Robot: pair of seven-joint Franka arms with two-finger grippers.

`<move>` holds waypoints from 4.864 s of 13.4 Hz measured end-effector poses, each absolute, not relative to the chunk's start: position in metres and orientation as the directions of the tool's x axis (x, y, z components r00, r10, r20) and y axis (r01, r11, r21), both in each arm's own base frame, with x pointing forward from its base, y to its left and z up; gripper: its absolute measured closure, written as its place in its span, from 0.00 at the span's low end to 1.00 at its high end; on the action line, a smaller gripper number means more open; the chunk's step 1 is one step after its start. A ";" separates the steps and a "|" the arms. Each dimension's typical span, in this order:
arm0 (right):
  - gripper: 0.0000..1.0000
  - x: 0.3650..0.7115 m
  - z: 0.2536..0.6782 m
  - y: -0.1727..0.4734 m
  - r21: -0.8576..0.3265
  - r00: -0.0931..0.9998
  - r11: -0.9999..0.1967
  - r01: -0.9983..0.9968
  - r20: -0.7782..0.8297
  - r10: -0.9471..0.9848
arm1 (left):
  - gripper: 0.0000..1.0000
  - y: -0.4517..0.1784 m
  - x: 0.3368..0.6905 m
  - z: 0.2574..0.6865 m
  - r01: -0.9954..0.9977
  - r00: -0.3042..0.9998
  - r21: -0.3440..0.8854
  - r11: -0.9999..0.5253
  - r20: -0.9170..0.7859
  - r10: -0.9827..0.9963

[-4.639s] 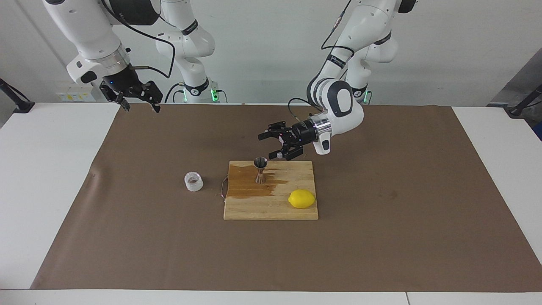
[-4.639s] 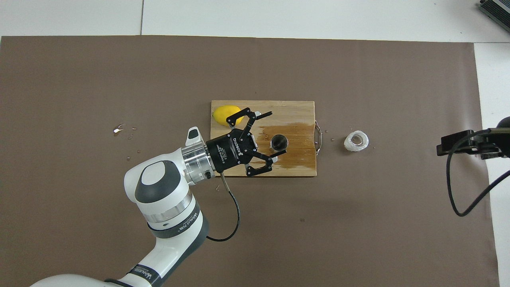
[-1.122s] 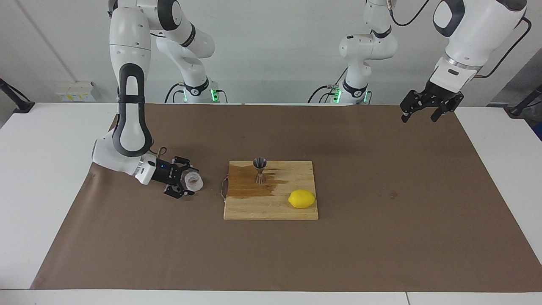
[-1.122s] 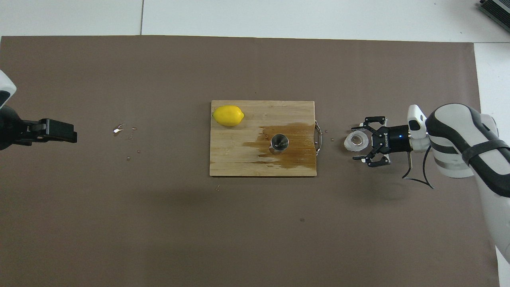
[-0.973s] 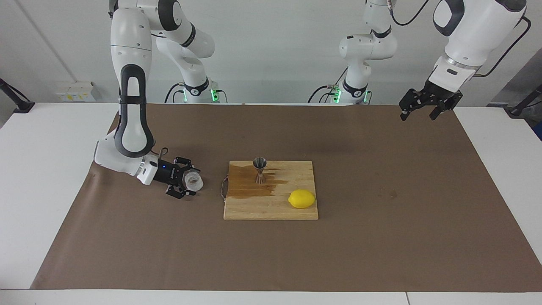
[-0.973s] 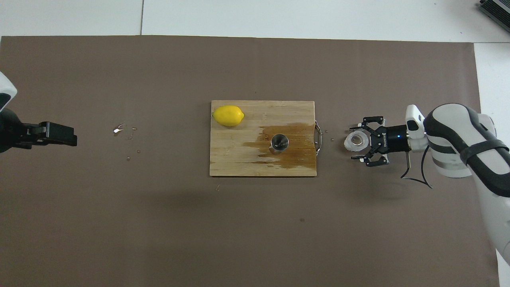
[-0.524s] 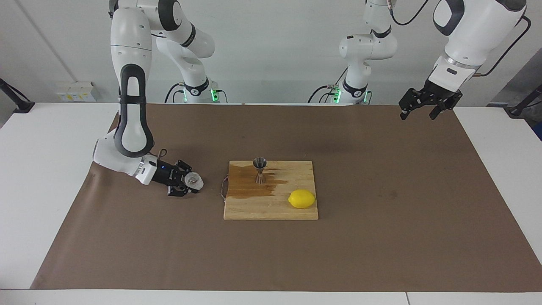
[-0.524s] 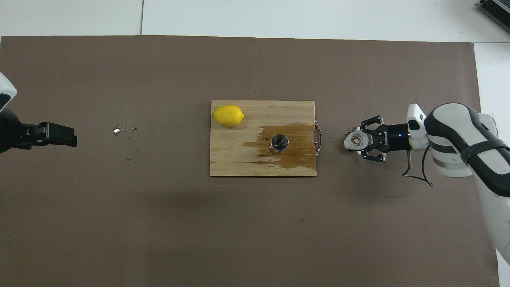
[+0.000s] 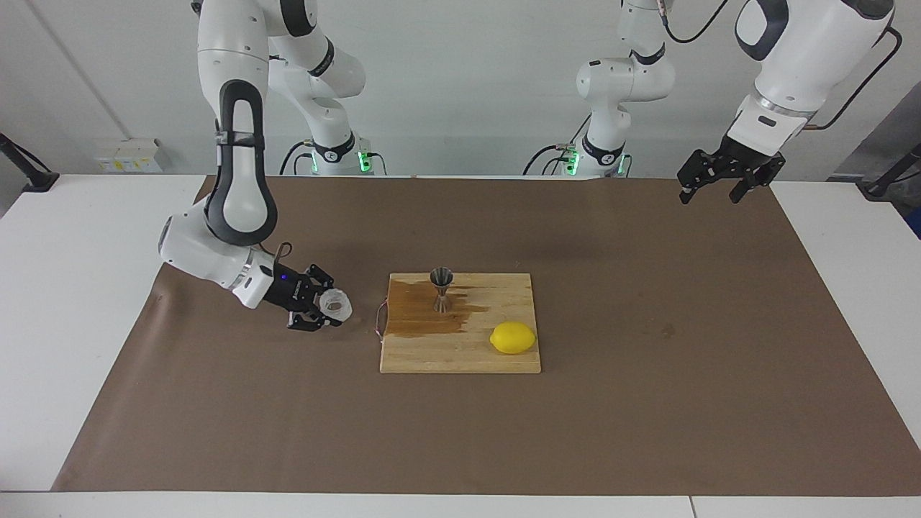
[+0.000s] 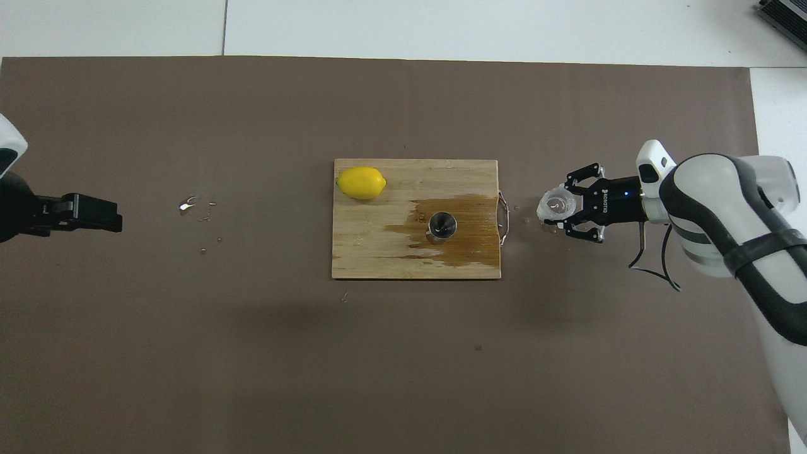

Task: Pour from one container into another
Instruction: 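Lift the white cup with the right gripper over the metal cup, then tilt the white cup with the right gripper above the metal cup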

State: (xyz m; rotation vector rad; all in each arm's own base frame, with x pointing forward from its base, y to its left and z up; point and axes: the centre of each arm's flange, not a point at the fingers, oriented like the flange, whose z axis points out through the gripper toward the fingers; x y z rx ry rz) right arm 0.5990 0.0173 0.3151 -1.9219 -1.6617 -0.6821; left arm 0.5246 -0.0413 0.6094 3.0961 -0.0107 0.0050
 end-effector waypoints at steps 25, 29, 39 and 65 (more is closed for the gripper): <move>0.49 0.560 0.421 0.259 0.060 0.118 -0.123 0.991 0.093 0.989 | 0.00 -0.045 0.543 0.607 -0.014 1.000 0.037 -0.999 0.005 -0.014; 0.49 0.556 0.422 0.264 0.079 0.084 -0.088 0.993 0.048 0.995 | 0.00 -0.044 0.542 0.608 -0.013 1.000 0.037 -0.999 0.006 -0.013; 0.49 0.555 0.424 0.262 0.089 0.066 -0.067 0.994 0.013 0.998 | 0.00 -0.043 0.543 0.608 -0.010 1.000 0.037 -0.999 0.006 -0.009; 0.49 0.586 0.424 0.190 0.080 -0.098 0.075 0.994 0.334 0.937 | 0.00 -0.040 0.543 0.608 -0.006 1.000 0.037 -0.999 0.006 -0.005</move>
